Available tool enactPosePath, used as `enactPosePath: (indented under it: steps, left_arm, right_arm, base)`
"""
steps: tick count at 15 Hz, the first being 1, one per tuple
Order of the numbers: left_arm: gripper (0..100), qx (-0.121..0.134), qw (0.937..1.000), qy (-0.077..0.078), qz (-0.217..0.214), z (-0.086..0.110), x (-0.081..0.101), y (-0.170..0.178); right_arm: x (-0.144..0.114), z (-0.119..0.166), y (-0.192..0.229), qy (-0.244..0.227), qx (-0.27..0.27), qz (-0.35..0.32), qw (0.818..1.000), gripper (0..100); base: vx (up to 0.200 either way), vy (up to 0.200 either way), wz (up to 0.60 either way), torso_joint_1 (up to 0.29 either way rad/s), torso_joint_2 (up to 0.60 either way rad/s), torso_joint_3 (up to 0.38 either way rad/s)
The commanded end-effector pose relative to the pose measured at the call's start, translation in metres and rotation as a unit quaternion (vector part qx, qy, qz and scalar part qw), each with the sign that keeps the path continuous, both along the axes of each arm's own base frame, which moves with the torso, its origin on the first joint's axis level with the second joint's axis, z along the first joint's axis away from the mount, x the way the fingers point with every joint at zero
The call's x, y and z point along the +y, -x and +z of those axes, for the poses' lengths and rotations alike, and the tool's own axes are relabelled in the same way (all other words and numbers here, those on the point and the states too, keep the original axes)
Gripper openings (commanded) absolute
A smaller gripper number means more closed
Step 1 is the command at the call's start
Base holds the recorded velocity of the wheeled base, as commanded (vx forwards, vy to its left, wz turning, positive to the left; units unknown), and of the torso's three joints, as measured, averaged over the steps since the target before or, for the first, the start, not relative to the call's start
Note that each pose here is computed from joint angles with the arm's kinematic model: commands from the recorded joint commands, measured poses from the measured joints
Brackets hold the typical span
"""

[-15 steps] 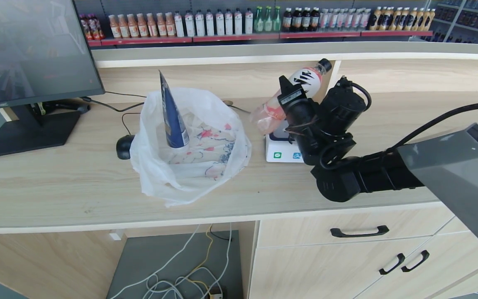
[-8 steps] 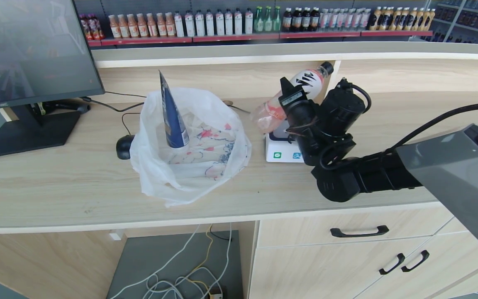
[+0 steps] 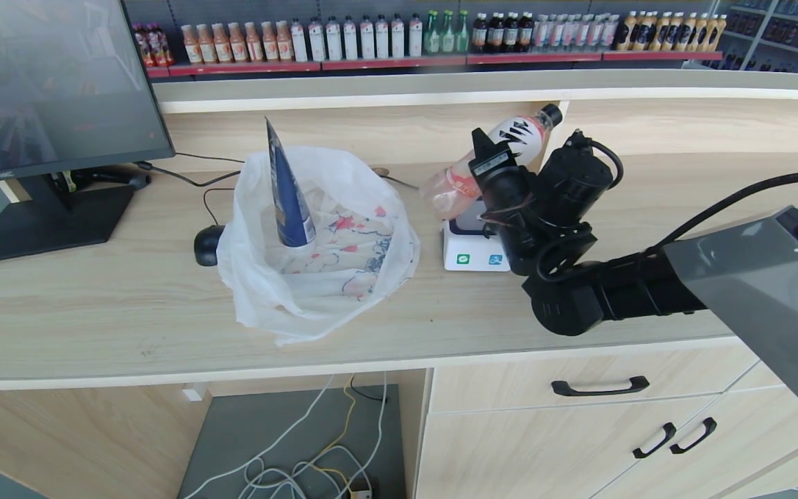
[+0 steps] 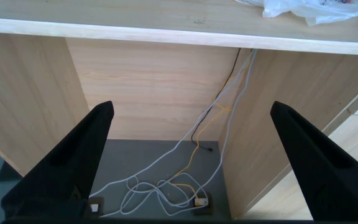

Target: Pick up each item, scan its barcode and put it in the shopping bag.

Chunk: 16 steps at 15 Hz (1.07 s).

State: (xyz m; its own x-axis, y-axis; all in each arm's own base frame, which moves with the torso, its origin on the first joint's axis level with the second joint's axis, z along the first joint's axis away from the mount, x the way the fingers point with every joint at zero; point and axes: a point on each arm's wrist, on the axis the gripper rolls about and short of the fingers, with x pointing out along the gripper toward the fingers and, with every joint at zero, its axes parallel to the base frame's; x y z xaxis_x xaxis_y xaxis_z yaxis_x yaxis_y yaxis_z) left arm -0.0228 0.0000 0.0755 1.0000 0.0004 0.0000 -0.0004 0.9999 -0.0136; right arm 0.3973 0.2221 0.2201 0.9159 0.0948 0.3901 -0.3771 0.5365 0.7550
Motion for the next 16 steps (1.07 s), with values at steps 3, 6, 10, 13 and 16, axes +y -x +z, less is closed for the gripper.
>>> enactPosePath:
  steps: [3, 6, 10, 13, 16]
  left_arm:
    - [100, 0.001, 1.0, 0.0, 0.001, 0.0, 0.0, 0.0]
    - [100, 0.0, 1.0, 0.0, 0.0, 0.0, 0.0, 0.0]
    - [100, 0.0, 1.0, 0.0, 0.0, 0.0, 0.0, 0.0]
    - [100, 0.001, 1.0, 0.0, 0.0, 0.0, 0.0, 0.0]
    - [100, 0.001, 1.0, 0.0, 0.0, 0.0, 0.0, 0.0]
  right_arm:
    - [0.0, 0.003, 0.001, -0.002, -0.003, 0.001, 1.0, 0]
    - [-0.001, 0.006, 0.003, -0.003, -0.006, 0.0, 1.0, 0]
    - [-0.002, 0.01, 0.004, -0.005, -0.009, 0.0, 1.0, 0]
    - [-0.003, 0.013, 0.006, -0.007, -0.012, 0.0, 1.0, 0]
    - [-0.004, 0.016, 0.007, -0.007, -0.015, 0.0, 1.0, 0]
  base:
    - [0.0, 0.0, 0.0, 0.0, 0.0, 0.0]
    - [0.0, 0.0, 0.0, 0.0, 0.0, 0.0]
    - [0.0, 0.0, 0.0, 0.0, 0.0, 0.0]
    - [0.0, 0.0, 0.0, 0.0, 0.0, 0.0]
    - [0.0, 0.0, 0.0, 0.0, 0.0, 0.0]
